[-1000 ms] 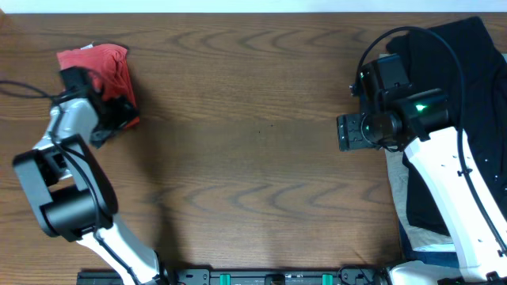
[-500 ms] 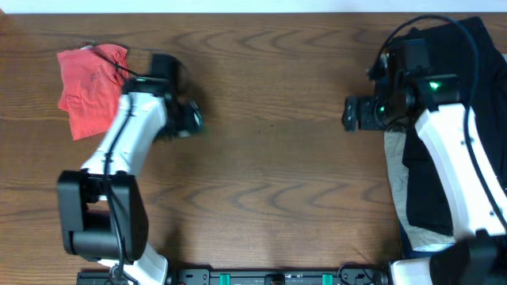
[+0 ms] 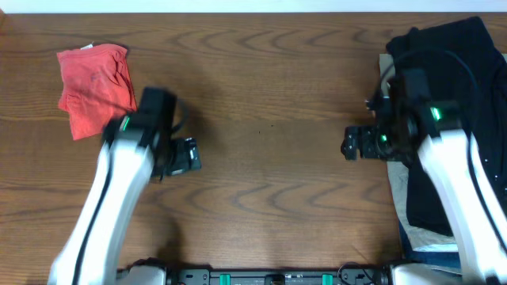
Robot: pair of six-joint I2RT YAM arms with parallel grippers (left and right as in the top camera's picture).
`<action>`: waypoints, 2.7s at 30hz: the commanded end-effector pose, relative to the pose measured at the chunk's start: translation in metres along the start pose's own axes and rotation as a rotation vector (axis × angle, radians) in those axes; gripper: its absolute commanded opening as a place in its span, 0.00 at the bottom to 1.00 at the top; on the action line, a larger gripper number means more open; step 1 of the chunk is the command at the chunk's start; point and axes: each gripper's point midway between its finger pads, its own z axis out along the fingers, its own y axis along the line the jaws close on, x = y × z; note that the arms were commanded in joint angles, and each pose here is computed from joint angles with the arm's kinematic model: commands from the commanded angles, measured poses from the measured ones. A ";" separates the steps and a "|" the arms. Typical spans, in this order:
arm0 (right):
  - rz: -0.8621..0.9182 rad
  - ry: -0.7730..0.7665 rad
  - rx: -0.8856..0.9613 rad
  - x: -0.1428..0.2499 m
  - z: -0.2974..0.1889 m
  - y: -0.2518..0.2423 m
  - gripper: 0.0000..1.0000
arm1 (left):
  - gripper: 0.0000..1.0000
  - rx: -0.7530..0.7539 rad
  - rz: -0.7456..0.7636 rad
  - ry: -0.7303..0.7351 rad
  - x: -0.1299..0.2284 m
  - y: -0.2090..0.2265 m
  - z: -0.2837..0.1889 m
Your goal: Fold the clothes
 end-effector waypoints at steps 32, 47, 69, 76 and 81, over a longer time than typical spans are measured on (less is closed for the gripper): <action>-0.029 -0.293 0.024 0.110 -0.038 -0.022 0.99 | 0.98 0.342 -0.028 -0.881 0.061 0.033 -0.138; -0.032 -0.446 0.070 0.109 -0.060 -0.031 0.99 | 0.98 0.258 -0.009 -0.682 0.094 0.045 -0.099; -0.283 -1.103 -0.013 0.041 -0.054 -0.007 0.99 | 0.98 0.258 -0.009 -0.682 0.094 0.045 -0.099; -0.412 -1.314 0.078 0.023 -0.051 -0.008 0.99 | 0.98 0.258 -0.009 -0.682 0.094 0.045 -0.099; -0.456 -1.202 0.135 0.029 -0.026 -0.017 0.99 | 0.98 0.258 -0.009 -0.682 0.094 0.045 -0.099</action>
